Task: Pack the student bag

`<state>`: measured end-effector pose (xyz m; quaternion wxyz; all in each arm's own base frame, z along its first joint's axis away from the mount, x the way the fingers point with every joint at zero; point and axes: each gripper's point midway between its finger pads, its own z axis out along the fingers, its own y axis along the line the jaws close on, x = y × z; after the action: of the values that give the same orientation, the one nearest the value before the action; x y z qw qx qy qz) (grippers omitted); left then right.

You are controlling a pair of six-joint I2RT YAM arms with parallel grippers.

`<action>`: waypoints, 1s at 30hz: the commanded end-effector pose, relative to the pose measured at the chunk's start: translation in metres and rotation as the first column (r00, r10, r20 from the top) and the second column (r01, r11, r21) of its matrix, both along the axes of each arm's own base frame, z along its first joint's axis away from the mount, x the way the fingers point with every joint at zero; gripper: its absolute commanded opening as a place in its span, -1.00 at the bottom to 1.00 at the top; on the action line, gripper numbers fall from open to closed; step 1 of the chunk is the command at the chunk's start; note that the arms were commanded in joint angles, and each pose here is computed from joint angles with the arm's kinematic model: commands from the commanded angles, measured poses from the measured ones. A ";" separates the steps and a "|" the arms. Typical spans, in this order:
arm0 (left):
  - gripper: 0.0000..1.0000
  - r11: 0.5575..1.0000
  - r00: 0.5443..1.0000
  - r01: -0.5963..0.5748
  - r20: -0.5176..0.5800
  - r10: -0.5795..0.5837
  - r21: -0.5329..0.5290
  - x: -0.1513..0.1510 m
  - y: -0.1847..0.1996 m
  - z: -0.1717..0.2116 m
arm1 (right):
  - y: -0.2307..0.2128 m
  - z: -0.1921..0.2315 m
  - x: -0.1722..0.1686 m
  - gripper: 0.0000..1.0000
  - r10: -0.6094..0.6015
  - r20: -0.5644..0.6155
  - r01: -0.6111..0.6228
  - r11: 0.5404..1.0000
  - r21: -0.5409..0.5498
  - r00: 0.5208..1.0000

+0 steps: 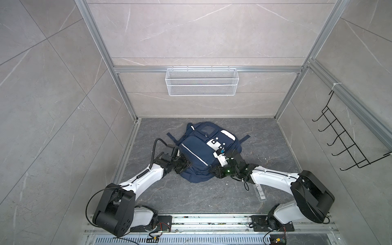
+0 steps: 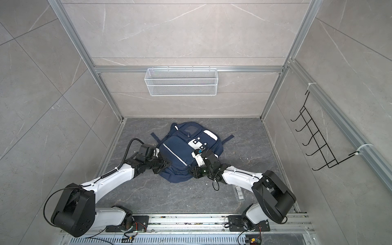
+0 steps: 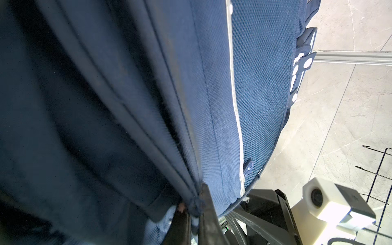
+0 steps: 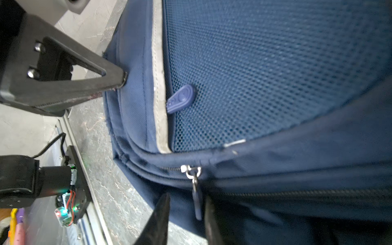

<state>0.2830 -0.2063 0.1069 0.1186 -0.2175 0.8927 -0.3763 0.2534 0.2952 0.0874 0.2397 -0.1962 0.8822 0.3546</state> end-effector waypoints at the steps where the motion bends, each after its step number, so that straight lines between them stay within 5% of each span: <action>1: -1.00 1.000 1.000 0.014 0.011 -0.014 0.003 0.001 -0.003 0.004 | -0.009 -0.002 -0.001 -0.66 -0.026 0.014 0.026 0.999 -0.037 1.000; 8: -1.00 1.000 1.000 0.017 0.011 -0.017 0.002 0.001 -0.004 0.004 | -0.008 0.002 0.005 -0.76 -0.039 0.029 0.041 0.998 -0.042 0.999; 20: -1.00 1.000 1.000 0.016 0.014 -0.016 -0.004 0.001 -0.004 0.007 | -0.001 -0.004 0.012 -0.60 -0.042 0.025 0.043 0.998 -0.046 0.999; 30: -1.00 1.000 1.000 0.019 0.008 -0.019 -0.009 0.003 -0.007 0.005 | 0.008 0.003 0.008 -0.72 -0.025 0.036 0.026 0.999 -0.033 0.999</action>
<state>0.2824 -0.2077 0.1043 0.1152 -0.2169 0.8940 -0.3749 0.2560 0.2961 0.0802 0.2429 -0.1941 0.8913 0.3301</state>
